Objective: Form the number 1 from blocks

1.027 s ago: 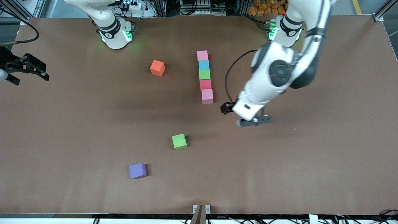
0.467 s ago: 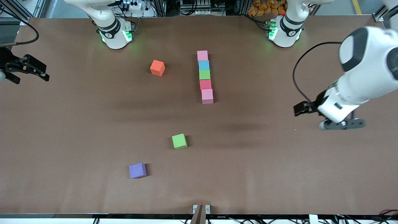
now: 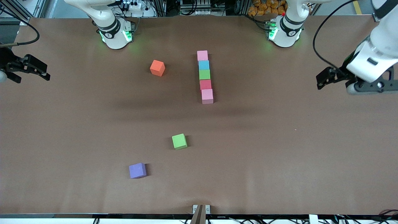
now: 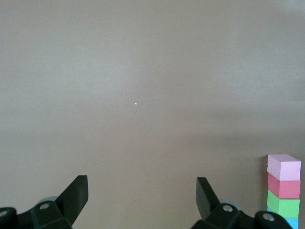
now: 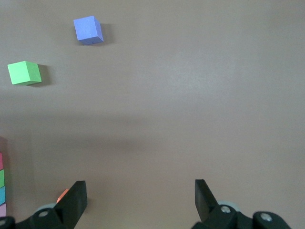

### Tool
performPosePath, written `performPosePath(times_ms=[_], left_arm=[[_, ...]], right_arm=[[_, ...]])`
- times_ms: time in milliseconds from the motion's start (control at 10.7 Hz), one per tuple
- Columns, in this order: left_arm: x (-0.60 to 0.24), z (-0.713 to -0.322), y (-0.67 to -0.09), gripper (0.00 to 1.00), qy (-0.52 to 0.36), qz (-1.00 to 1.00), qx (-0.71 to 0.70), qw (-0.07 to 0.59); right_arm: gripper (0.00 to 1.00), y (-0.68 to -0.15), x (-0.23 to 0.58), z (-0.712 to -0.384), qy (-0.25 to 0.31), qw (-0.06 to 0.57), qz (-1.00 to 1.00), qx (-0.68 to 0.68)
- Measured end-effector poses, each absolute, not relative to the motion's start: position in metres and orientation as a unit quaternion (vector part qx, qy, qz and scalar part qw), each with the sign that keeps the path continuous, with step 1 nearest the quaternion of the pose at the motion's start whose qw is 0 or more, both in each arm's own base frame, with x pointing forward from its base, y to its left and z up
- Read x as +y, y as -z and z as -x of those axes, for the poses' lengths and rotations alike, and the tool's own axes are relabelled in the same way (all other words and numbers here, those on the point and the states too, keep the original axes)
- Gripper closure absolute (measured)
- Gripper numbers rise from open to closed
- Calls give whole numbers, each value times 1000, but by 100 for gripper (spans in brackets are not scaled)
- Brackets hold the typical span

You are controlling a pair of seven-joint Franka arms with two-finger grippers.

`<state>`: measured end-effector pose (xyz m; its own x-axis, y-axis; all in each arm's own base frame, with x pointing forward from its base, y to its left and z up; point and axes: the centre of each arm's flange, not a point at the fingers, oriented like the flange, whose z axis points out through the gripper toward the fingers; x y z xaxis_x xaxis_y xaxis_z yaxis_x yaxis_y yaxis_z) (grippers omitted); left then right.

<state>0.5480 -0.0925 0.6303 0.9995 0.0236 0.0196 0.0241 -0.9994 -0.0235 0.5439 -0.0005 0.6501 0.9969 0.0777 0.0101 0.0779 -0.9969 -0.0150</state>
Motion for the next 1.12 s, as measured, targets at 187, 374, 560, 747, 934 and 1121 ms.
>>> performPosePath(times_ms=[187,374,560,747,934,1121], left_arm=[[-88,-535,-644,0,9,1000,-15,13],[-82,-529,-653,0,13,1000,-18,13],[-74,-525,-657,0,15,1000,-18,11],[-65,-524,-658,0,15,1000,-26,8],[-62,-525,-657,0,14,1000,-26,8],[-64,-526,-655,0,11,1000,-21,5]], right_arm=[[0,-650,0,-544,4,8,999,-39],[0,-650,0,-544,4,8,999,-39],[0,-650,0,-544,4,8,999,-39],[0,-650,0,-543,3,8,999,-39],[0,-650,-1,-543,3,8,999,-39],[0,-650,-1,-543,3,8,999,-39]])
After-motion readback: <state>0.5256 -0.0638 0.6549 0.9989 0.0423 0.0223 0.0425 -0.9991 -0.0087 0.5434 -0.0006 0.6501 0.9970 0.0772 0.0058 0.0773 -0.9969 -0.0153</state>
